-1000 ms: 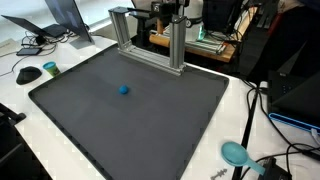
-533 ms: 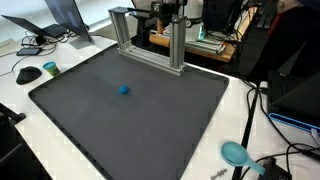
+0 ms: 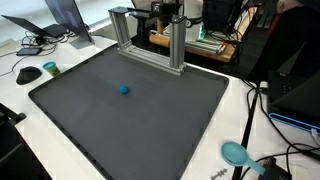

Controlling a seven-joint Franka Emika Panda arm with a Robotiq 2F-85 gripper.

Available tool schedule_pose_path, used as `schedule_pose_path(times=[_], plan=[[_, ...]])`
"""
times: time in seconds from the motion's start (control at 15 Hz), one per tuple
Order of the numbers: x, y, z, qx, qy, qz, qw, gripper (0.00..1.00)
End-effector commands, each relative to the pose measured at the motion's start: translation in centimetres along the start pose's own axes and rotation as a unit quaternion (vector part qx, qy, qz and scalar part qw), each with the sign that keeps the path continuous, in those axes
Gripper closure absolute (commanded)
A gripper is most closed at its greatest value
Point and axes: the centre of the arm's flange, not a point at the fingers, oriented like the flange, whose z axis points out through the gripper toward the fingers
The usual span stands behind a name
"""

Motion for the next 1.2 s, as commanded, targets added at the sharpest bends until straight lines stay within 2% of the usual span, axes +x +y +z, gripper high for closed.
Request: schedule_pose_path(times=[0.0,0.4,1.13], plan=[[0.3,2.3,0.5,0.006,0.023,-0.01,0.9997,0.0],[0.4,3.8,1.9,0.022,0.001,-0.024,0.9995,0.0],[0.0,3.1,4.0,0.025,-0.017,-0.051,0.9982,0.0]])
